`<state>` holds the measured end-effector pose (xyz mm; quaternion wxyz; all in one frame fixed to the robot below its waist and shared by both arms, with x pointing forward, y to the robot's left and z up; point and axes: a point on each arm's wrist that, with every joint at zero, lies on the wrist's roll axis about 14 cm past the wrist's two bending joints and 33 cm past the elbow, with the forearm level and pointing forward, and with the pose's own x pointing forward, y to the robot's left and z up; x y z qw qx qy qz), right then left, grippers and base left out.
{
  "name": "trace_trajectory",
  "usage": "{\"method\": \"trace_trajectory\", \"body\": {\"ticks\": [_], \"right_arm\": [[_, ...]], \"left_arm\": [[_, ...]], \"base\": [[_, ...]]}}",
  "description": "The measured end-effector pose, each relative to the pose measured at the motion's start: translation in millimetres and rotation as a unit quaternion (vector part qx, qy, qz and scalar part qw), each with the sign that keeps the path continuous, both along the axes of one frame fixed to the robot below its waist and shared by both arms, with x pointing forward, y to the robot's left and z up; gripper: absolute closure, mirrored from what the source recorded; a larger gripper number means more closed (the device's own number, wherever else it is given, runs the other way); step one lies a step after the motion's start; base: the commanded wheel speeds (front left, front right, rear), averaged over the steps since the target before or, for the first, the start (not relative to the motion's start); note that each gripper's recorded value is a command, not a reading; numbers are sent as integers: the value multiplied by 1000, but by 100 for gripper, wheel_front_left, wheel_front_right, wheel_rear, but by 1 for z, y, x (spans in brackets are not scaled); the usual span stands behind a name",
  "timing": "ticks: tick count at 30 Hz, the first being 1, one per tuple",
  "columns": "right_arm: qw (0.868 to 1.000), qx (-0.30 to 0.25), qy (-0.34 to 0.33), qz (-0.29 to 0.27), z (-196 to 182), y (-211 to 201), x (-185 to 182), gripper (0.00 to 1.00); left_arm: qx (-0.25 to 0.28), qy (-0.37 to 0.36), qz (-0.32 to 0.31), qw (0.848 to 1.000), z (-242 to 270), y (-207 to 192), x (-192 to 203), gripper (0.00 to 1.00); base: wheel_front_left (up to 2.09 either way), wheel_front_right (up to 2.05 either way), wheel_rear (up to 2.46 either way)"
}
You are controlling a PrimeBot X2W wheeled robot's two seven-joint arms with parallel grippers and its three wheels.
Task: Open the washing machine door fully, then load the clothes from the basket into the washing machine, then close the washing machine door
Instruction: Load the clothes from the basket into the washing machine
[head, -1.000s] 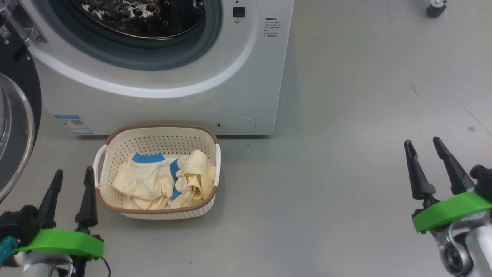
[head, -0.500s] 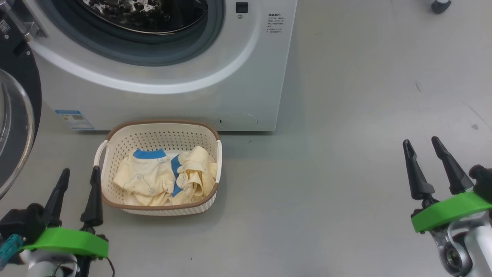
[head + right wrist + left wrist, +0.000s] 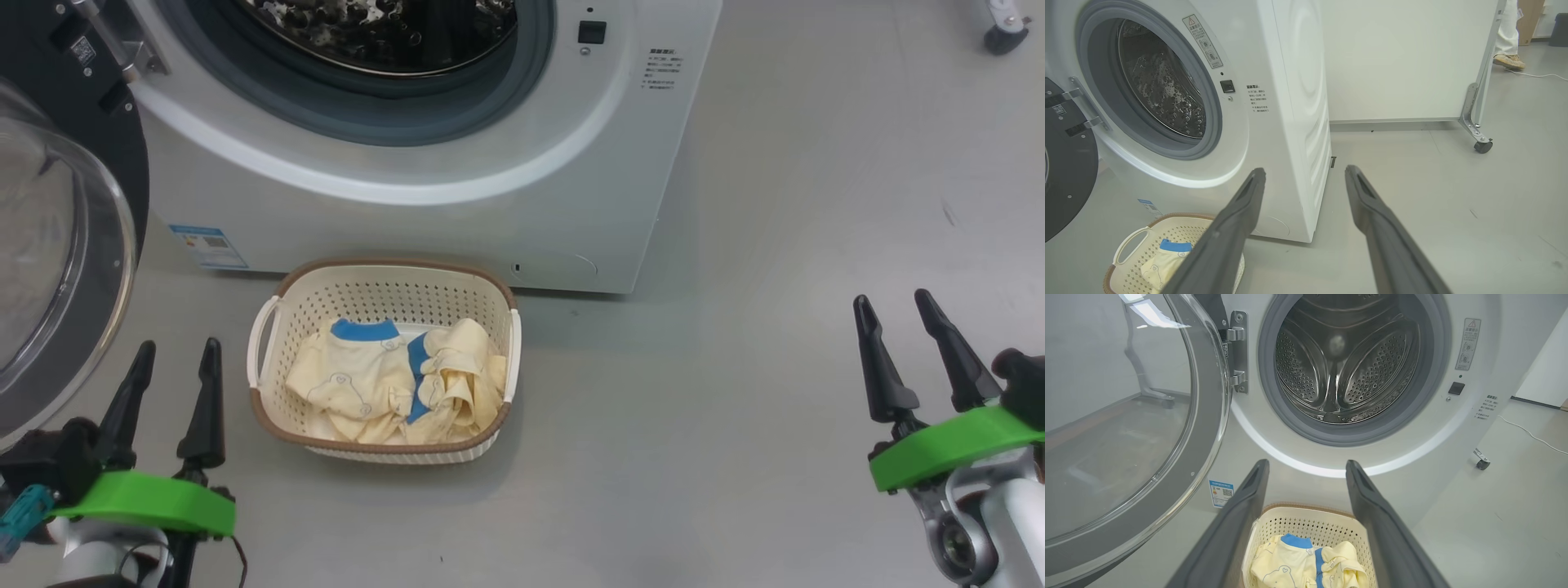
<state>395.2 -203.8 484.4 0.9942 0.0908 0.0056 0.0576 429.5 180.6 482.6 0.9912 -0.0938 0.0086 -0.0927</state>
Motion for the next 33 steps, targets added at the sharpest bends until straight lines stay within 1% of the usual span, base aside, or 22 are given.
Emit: {"method": "trace_trajectory", "body": {"ticks": [8, 16, 33], "right_arm": [[1000, 1, 1, 1, -1, 2, 0, 0], [1000, 1, 3, 3, -2, 3, 1, 0], [1000, 3, 6, 8, -5, 6, 4, 0]], "left_arm": [[3, 1, -18, 1000, -1, -10, 0, 0], [0, -7, -17, 1000, 4, -10, 6, 0], [-5, -2, -13, 1000, 0, -10, 6, 0]], "base": [[135, -135, 0], [109, -108, -1], [7, -7, 0]]}}
